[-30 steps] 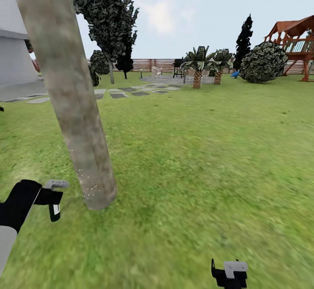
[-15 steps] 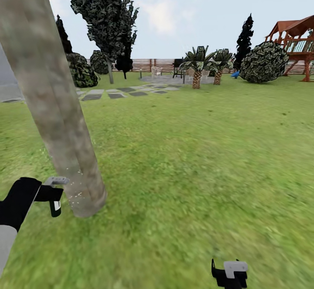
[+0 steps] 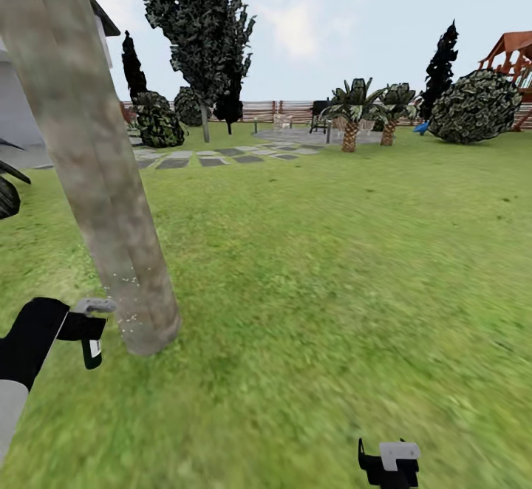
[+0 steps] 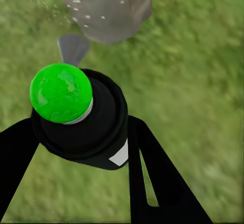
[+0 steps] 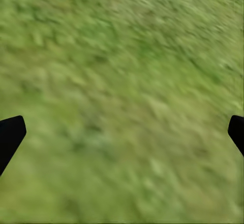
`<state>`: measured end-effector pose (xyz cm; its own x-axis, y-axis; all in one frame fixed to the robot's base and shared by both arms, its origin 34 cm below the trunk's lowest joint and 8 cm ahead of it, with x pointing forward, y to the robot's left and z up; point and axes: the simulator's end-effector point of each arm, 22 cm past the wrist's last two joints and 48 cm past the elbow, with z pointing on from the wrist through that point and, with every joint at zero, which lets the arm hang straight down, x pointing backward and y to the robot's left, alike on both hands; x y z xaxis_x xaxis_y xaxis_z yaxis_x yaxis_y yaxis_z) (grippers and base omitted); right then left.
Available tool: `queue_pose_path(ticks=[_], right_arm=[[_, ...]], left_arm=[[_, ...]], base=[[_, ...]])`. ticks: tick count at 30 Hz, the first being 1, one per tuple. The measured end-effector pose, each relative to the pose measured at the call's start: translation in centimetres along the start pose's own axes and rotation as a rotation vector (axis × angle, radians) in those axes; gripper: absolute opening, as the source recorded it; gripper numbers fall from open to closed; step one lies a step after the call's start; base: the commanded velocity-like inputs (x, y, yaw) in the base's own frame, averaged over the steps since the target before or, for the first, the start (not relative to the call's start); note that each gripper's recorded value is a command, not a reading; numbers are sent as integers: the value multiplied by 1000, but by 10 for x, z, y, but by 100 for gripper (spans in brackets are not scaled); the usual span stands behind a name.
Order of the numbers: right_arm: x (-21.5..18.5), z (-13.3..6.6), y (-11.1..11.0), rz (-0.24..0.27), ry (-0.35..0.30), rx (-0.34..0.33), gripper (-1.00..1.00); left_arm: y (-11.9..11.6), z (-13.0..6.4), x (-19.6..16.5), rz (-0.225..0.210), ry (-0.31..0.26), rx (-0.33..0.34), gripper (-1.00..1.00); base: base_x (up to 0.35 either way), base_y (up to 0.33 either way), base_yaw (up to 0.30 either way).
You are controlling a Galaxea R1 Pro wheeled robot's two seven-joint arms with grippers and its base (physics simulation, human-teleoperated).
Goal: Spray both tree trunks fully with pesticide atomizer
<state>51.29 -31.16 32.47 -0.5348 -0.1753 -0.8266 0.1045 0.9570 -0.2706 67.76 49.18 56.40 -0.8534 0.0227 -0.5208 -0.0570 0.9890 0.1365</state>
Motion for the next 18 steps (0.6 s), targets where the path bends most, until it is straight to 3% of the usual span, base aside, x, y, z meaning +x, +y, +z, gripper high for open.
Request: queue_pose_path(ticks=[9,13,18], right_arm=[[-1,0,0,0,-1,0,100],[0,0,0,0,-1,0,100],[0,0,0,0,-1,0,100]], left_arm=[[-1,4,9,1,13,1,-100],[1,8,17,1,30,-5,-100],[-2,23,44,-15,95,13,-100]], base=[[140,-255,62],[24,-273,249],[5,-278,275]])
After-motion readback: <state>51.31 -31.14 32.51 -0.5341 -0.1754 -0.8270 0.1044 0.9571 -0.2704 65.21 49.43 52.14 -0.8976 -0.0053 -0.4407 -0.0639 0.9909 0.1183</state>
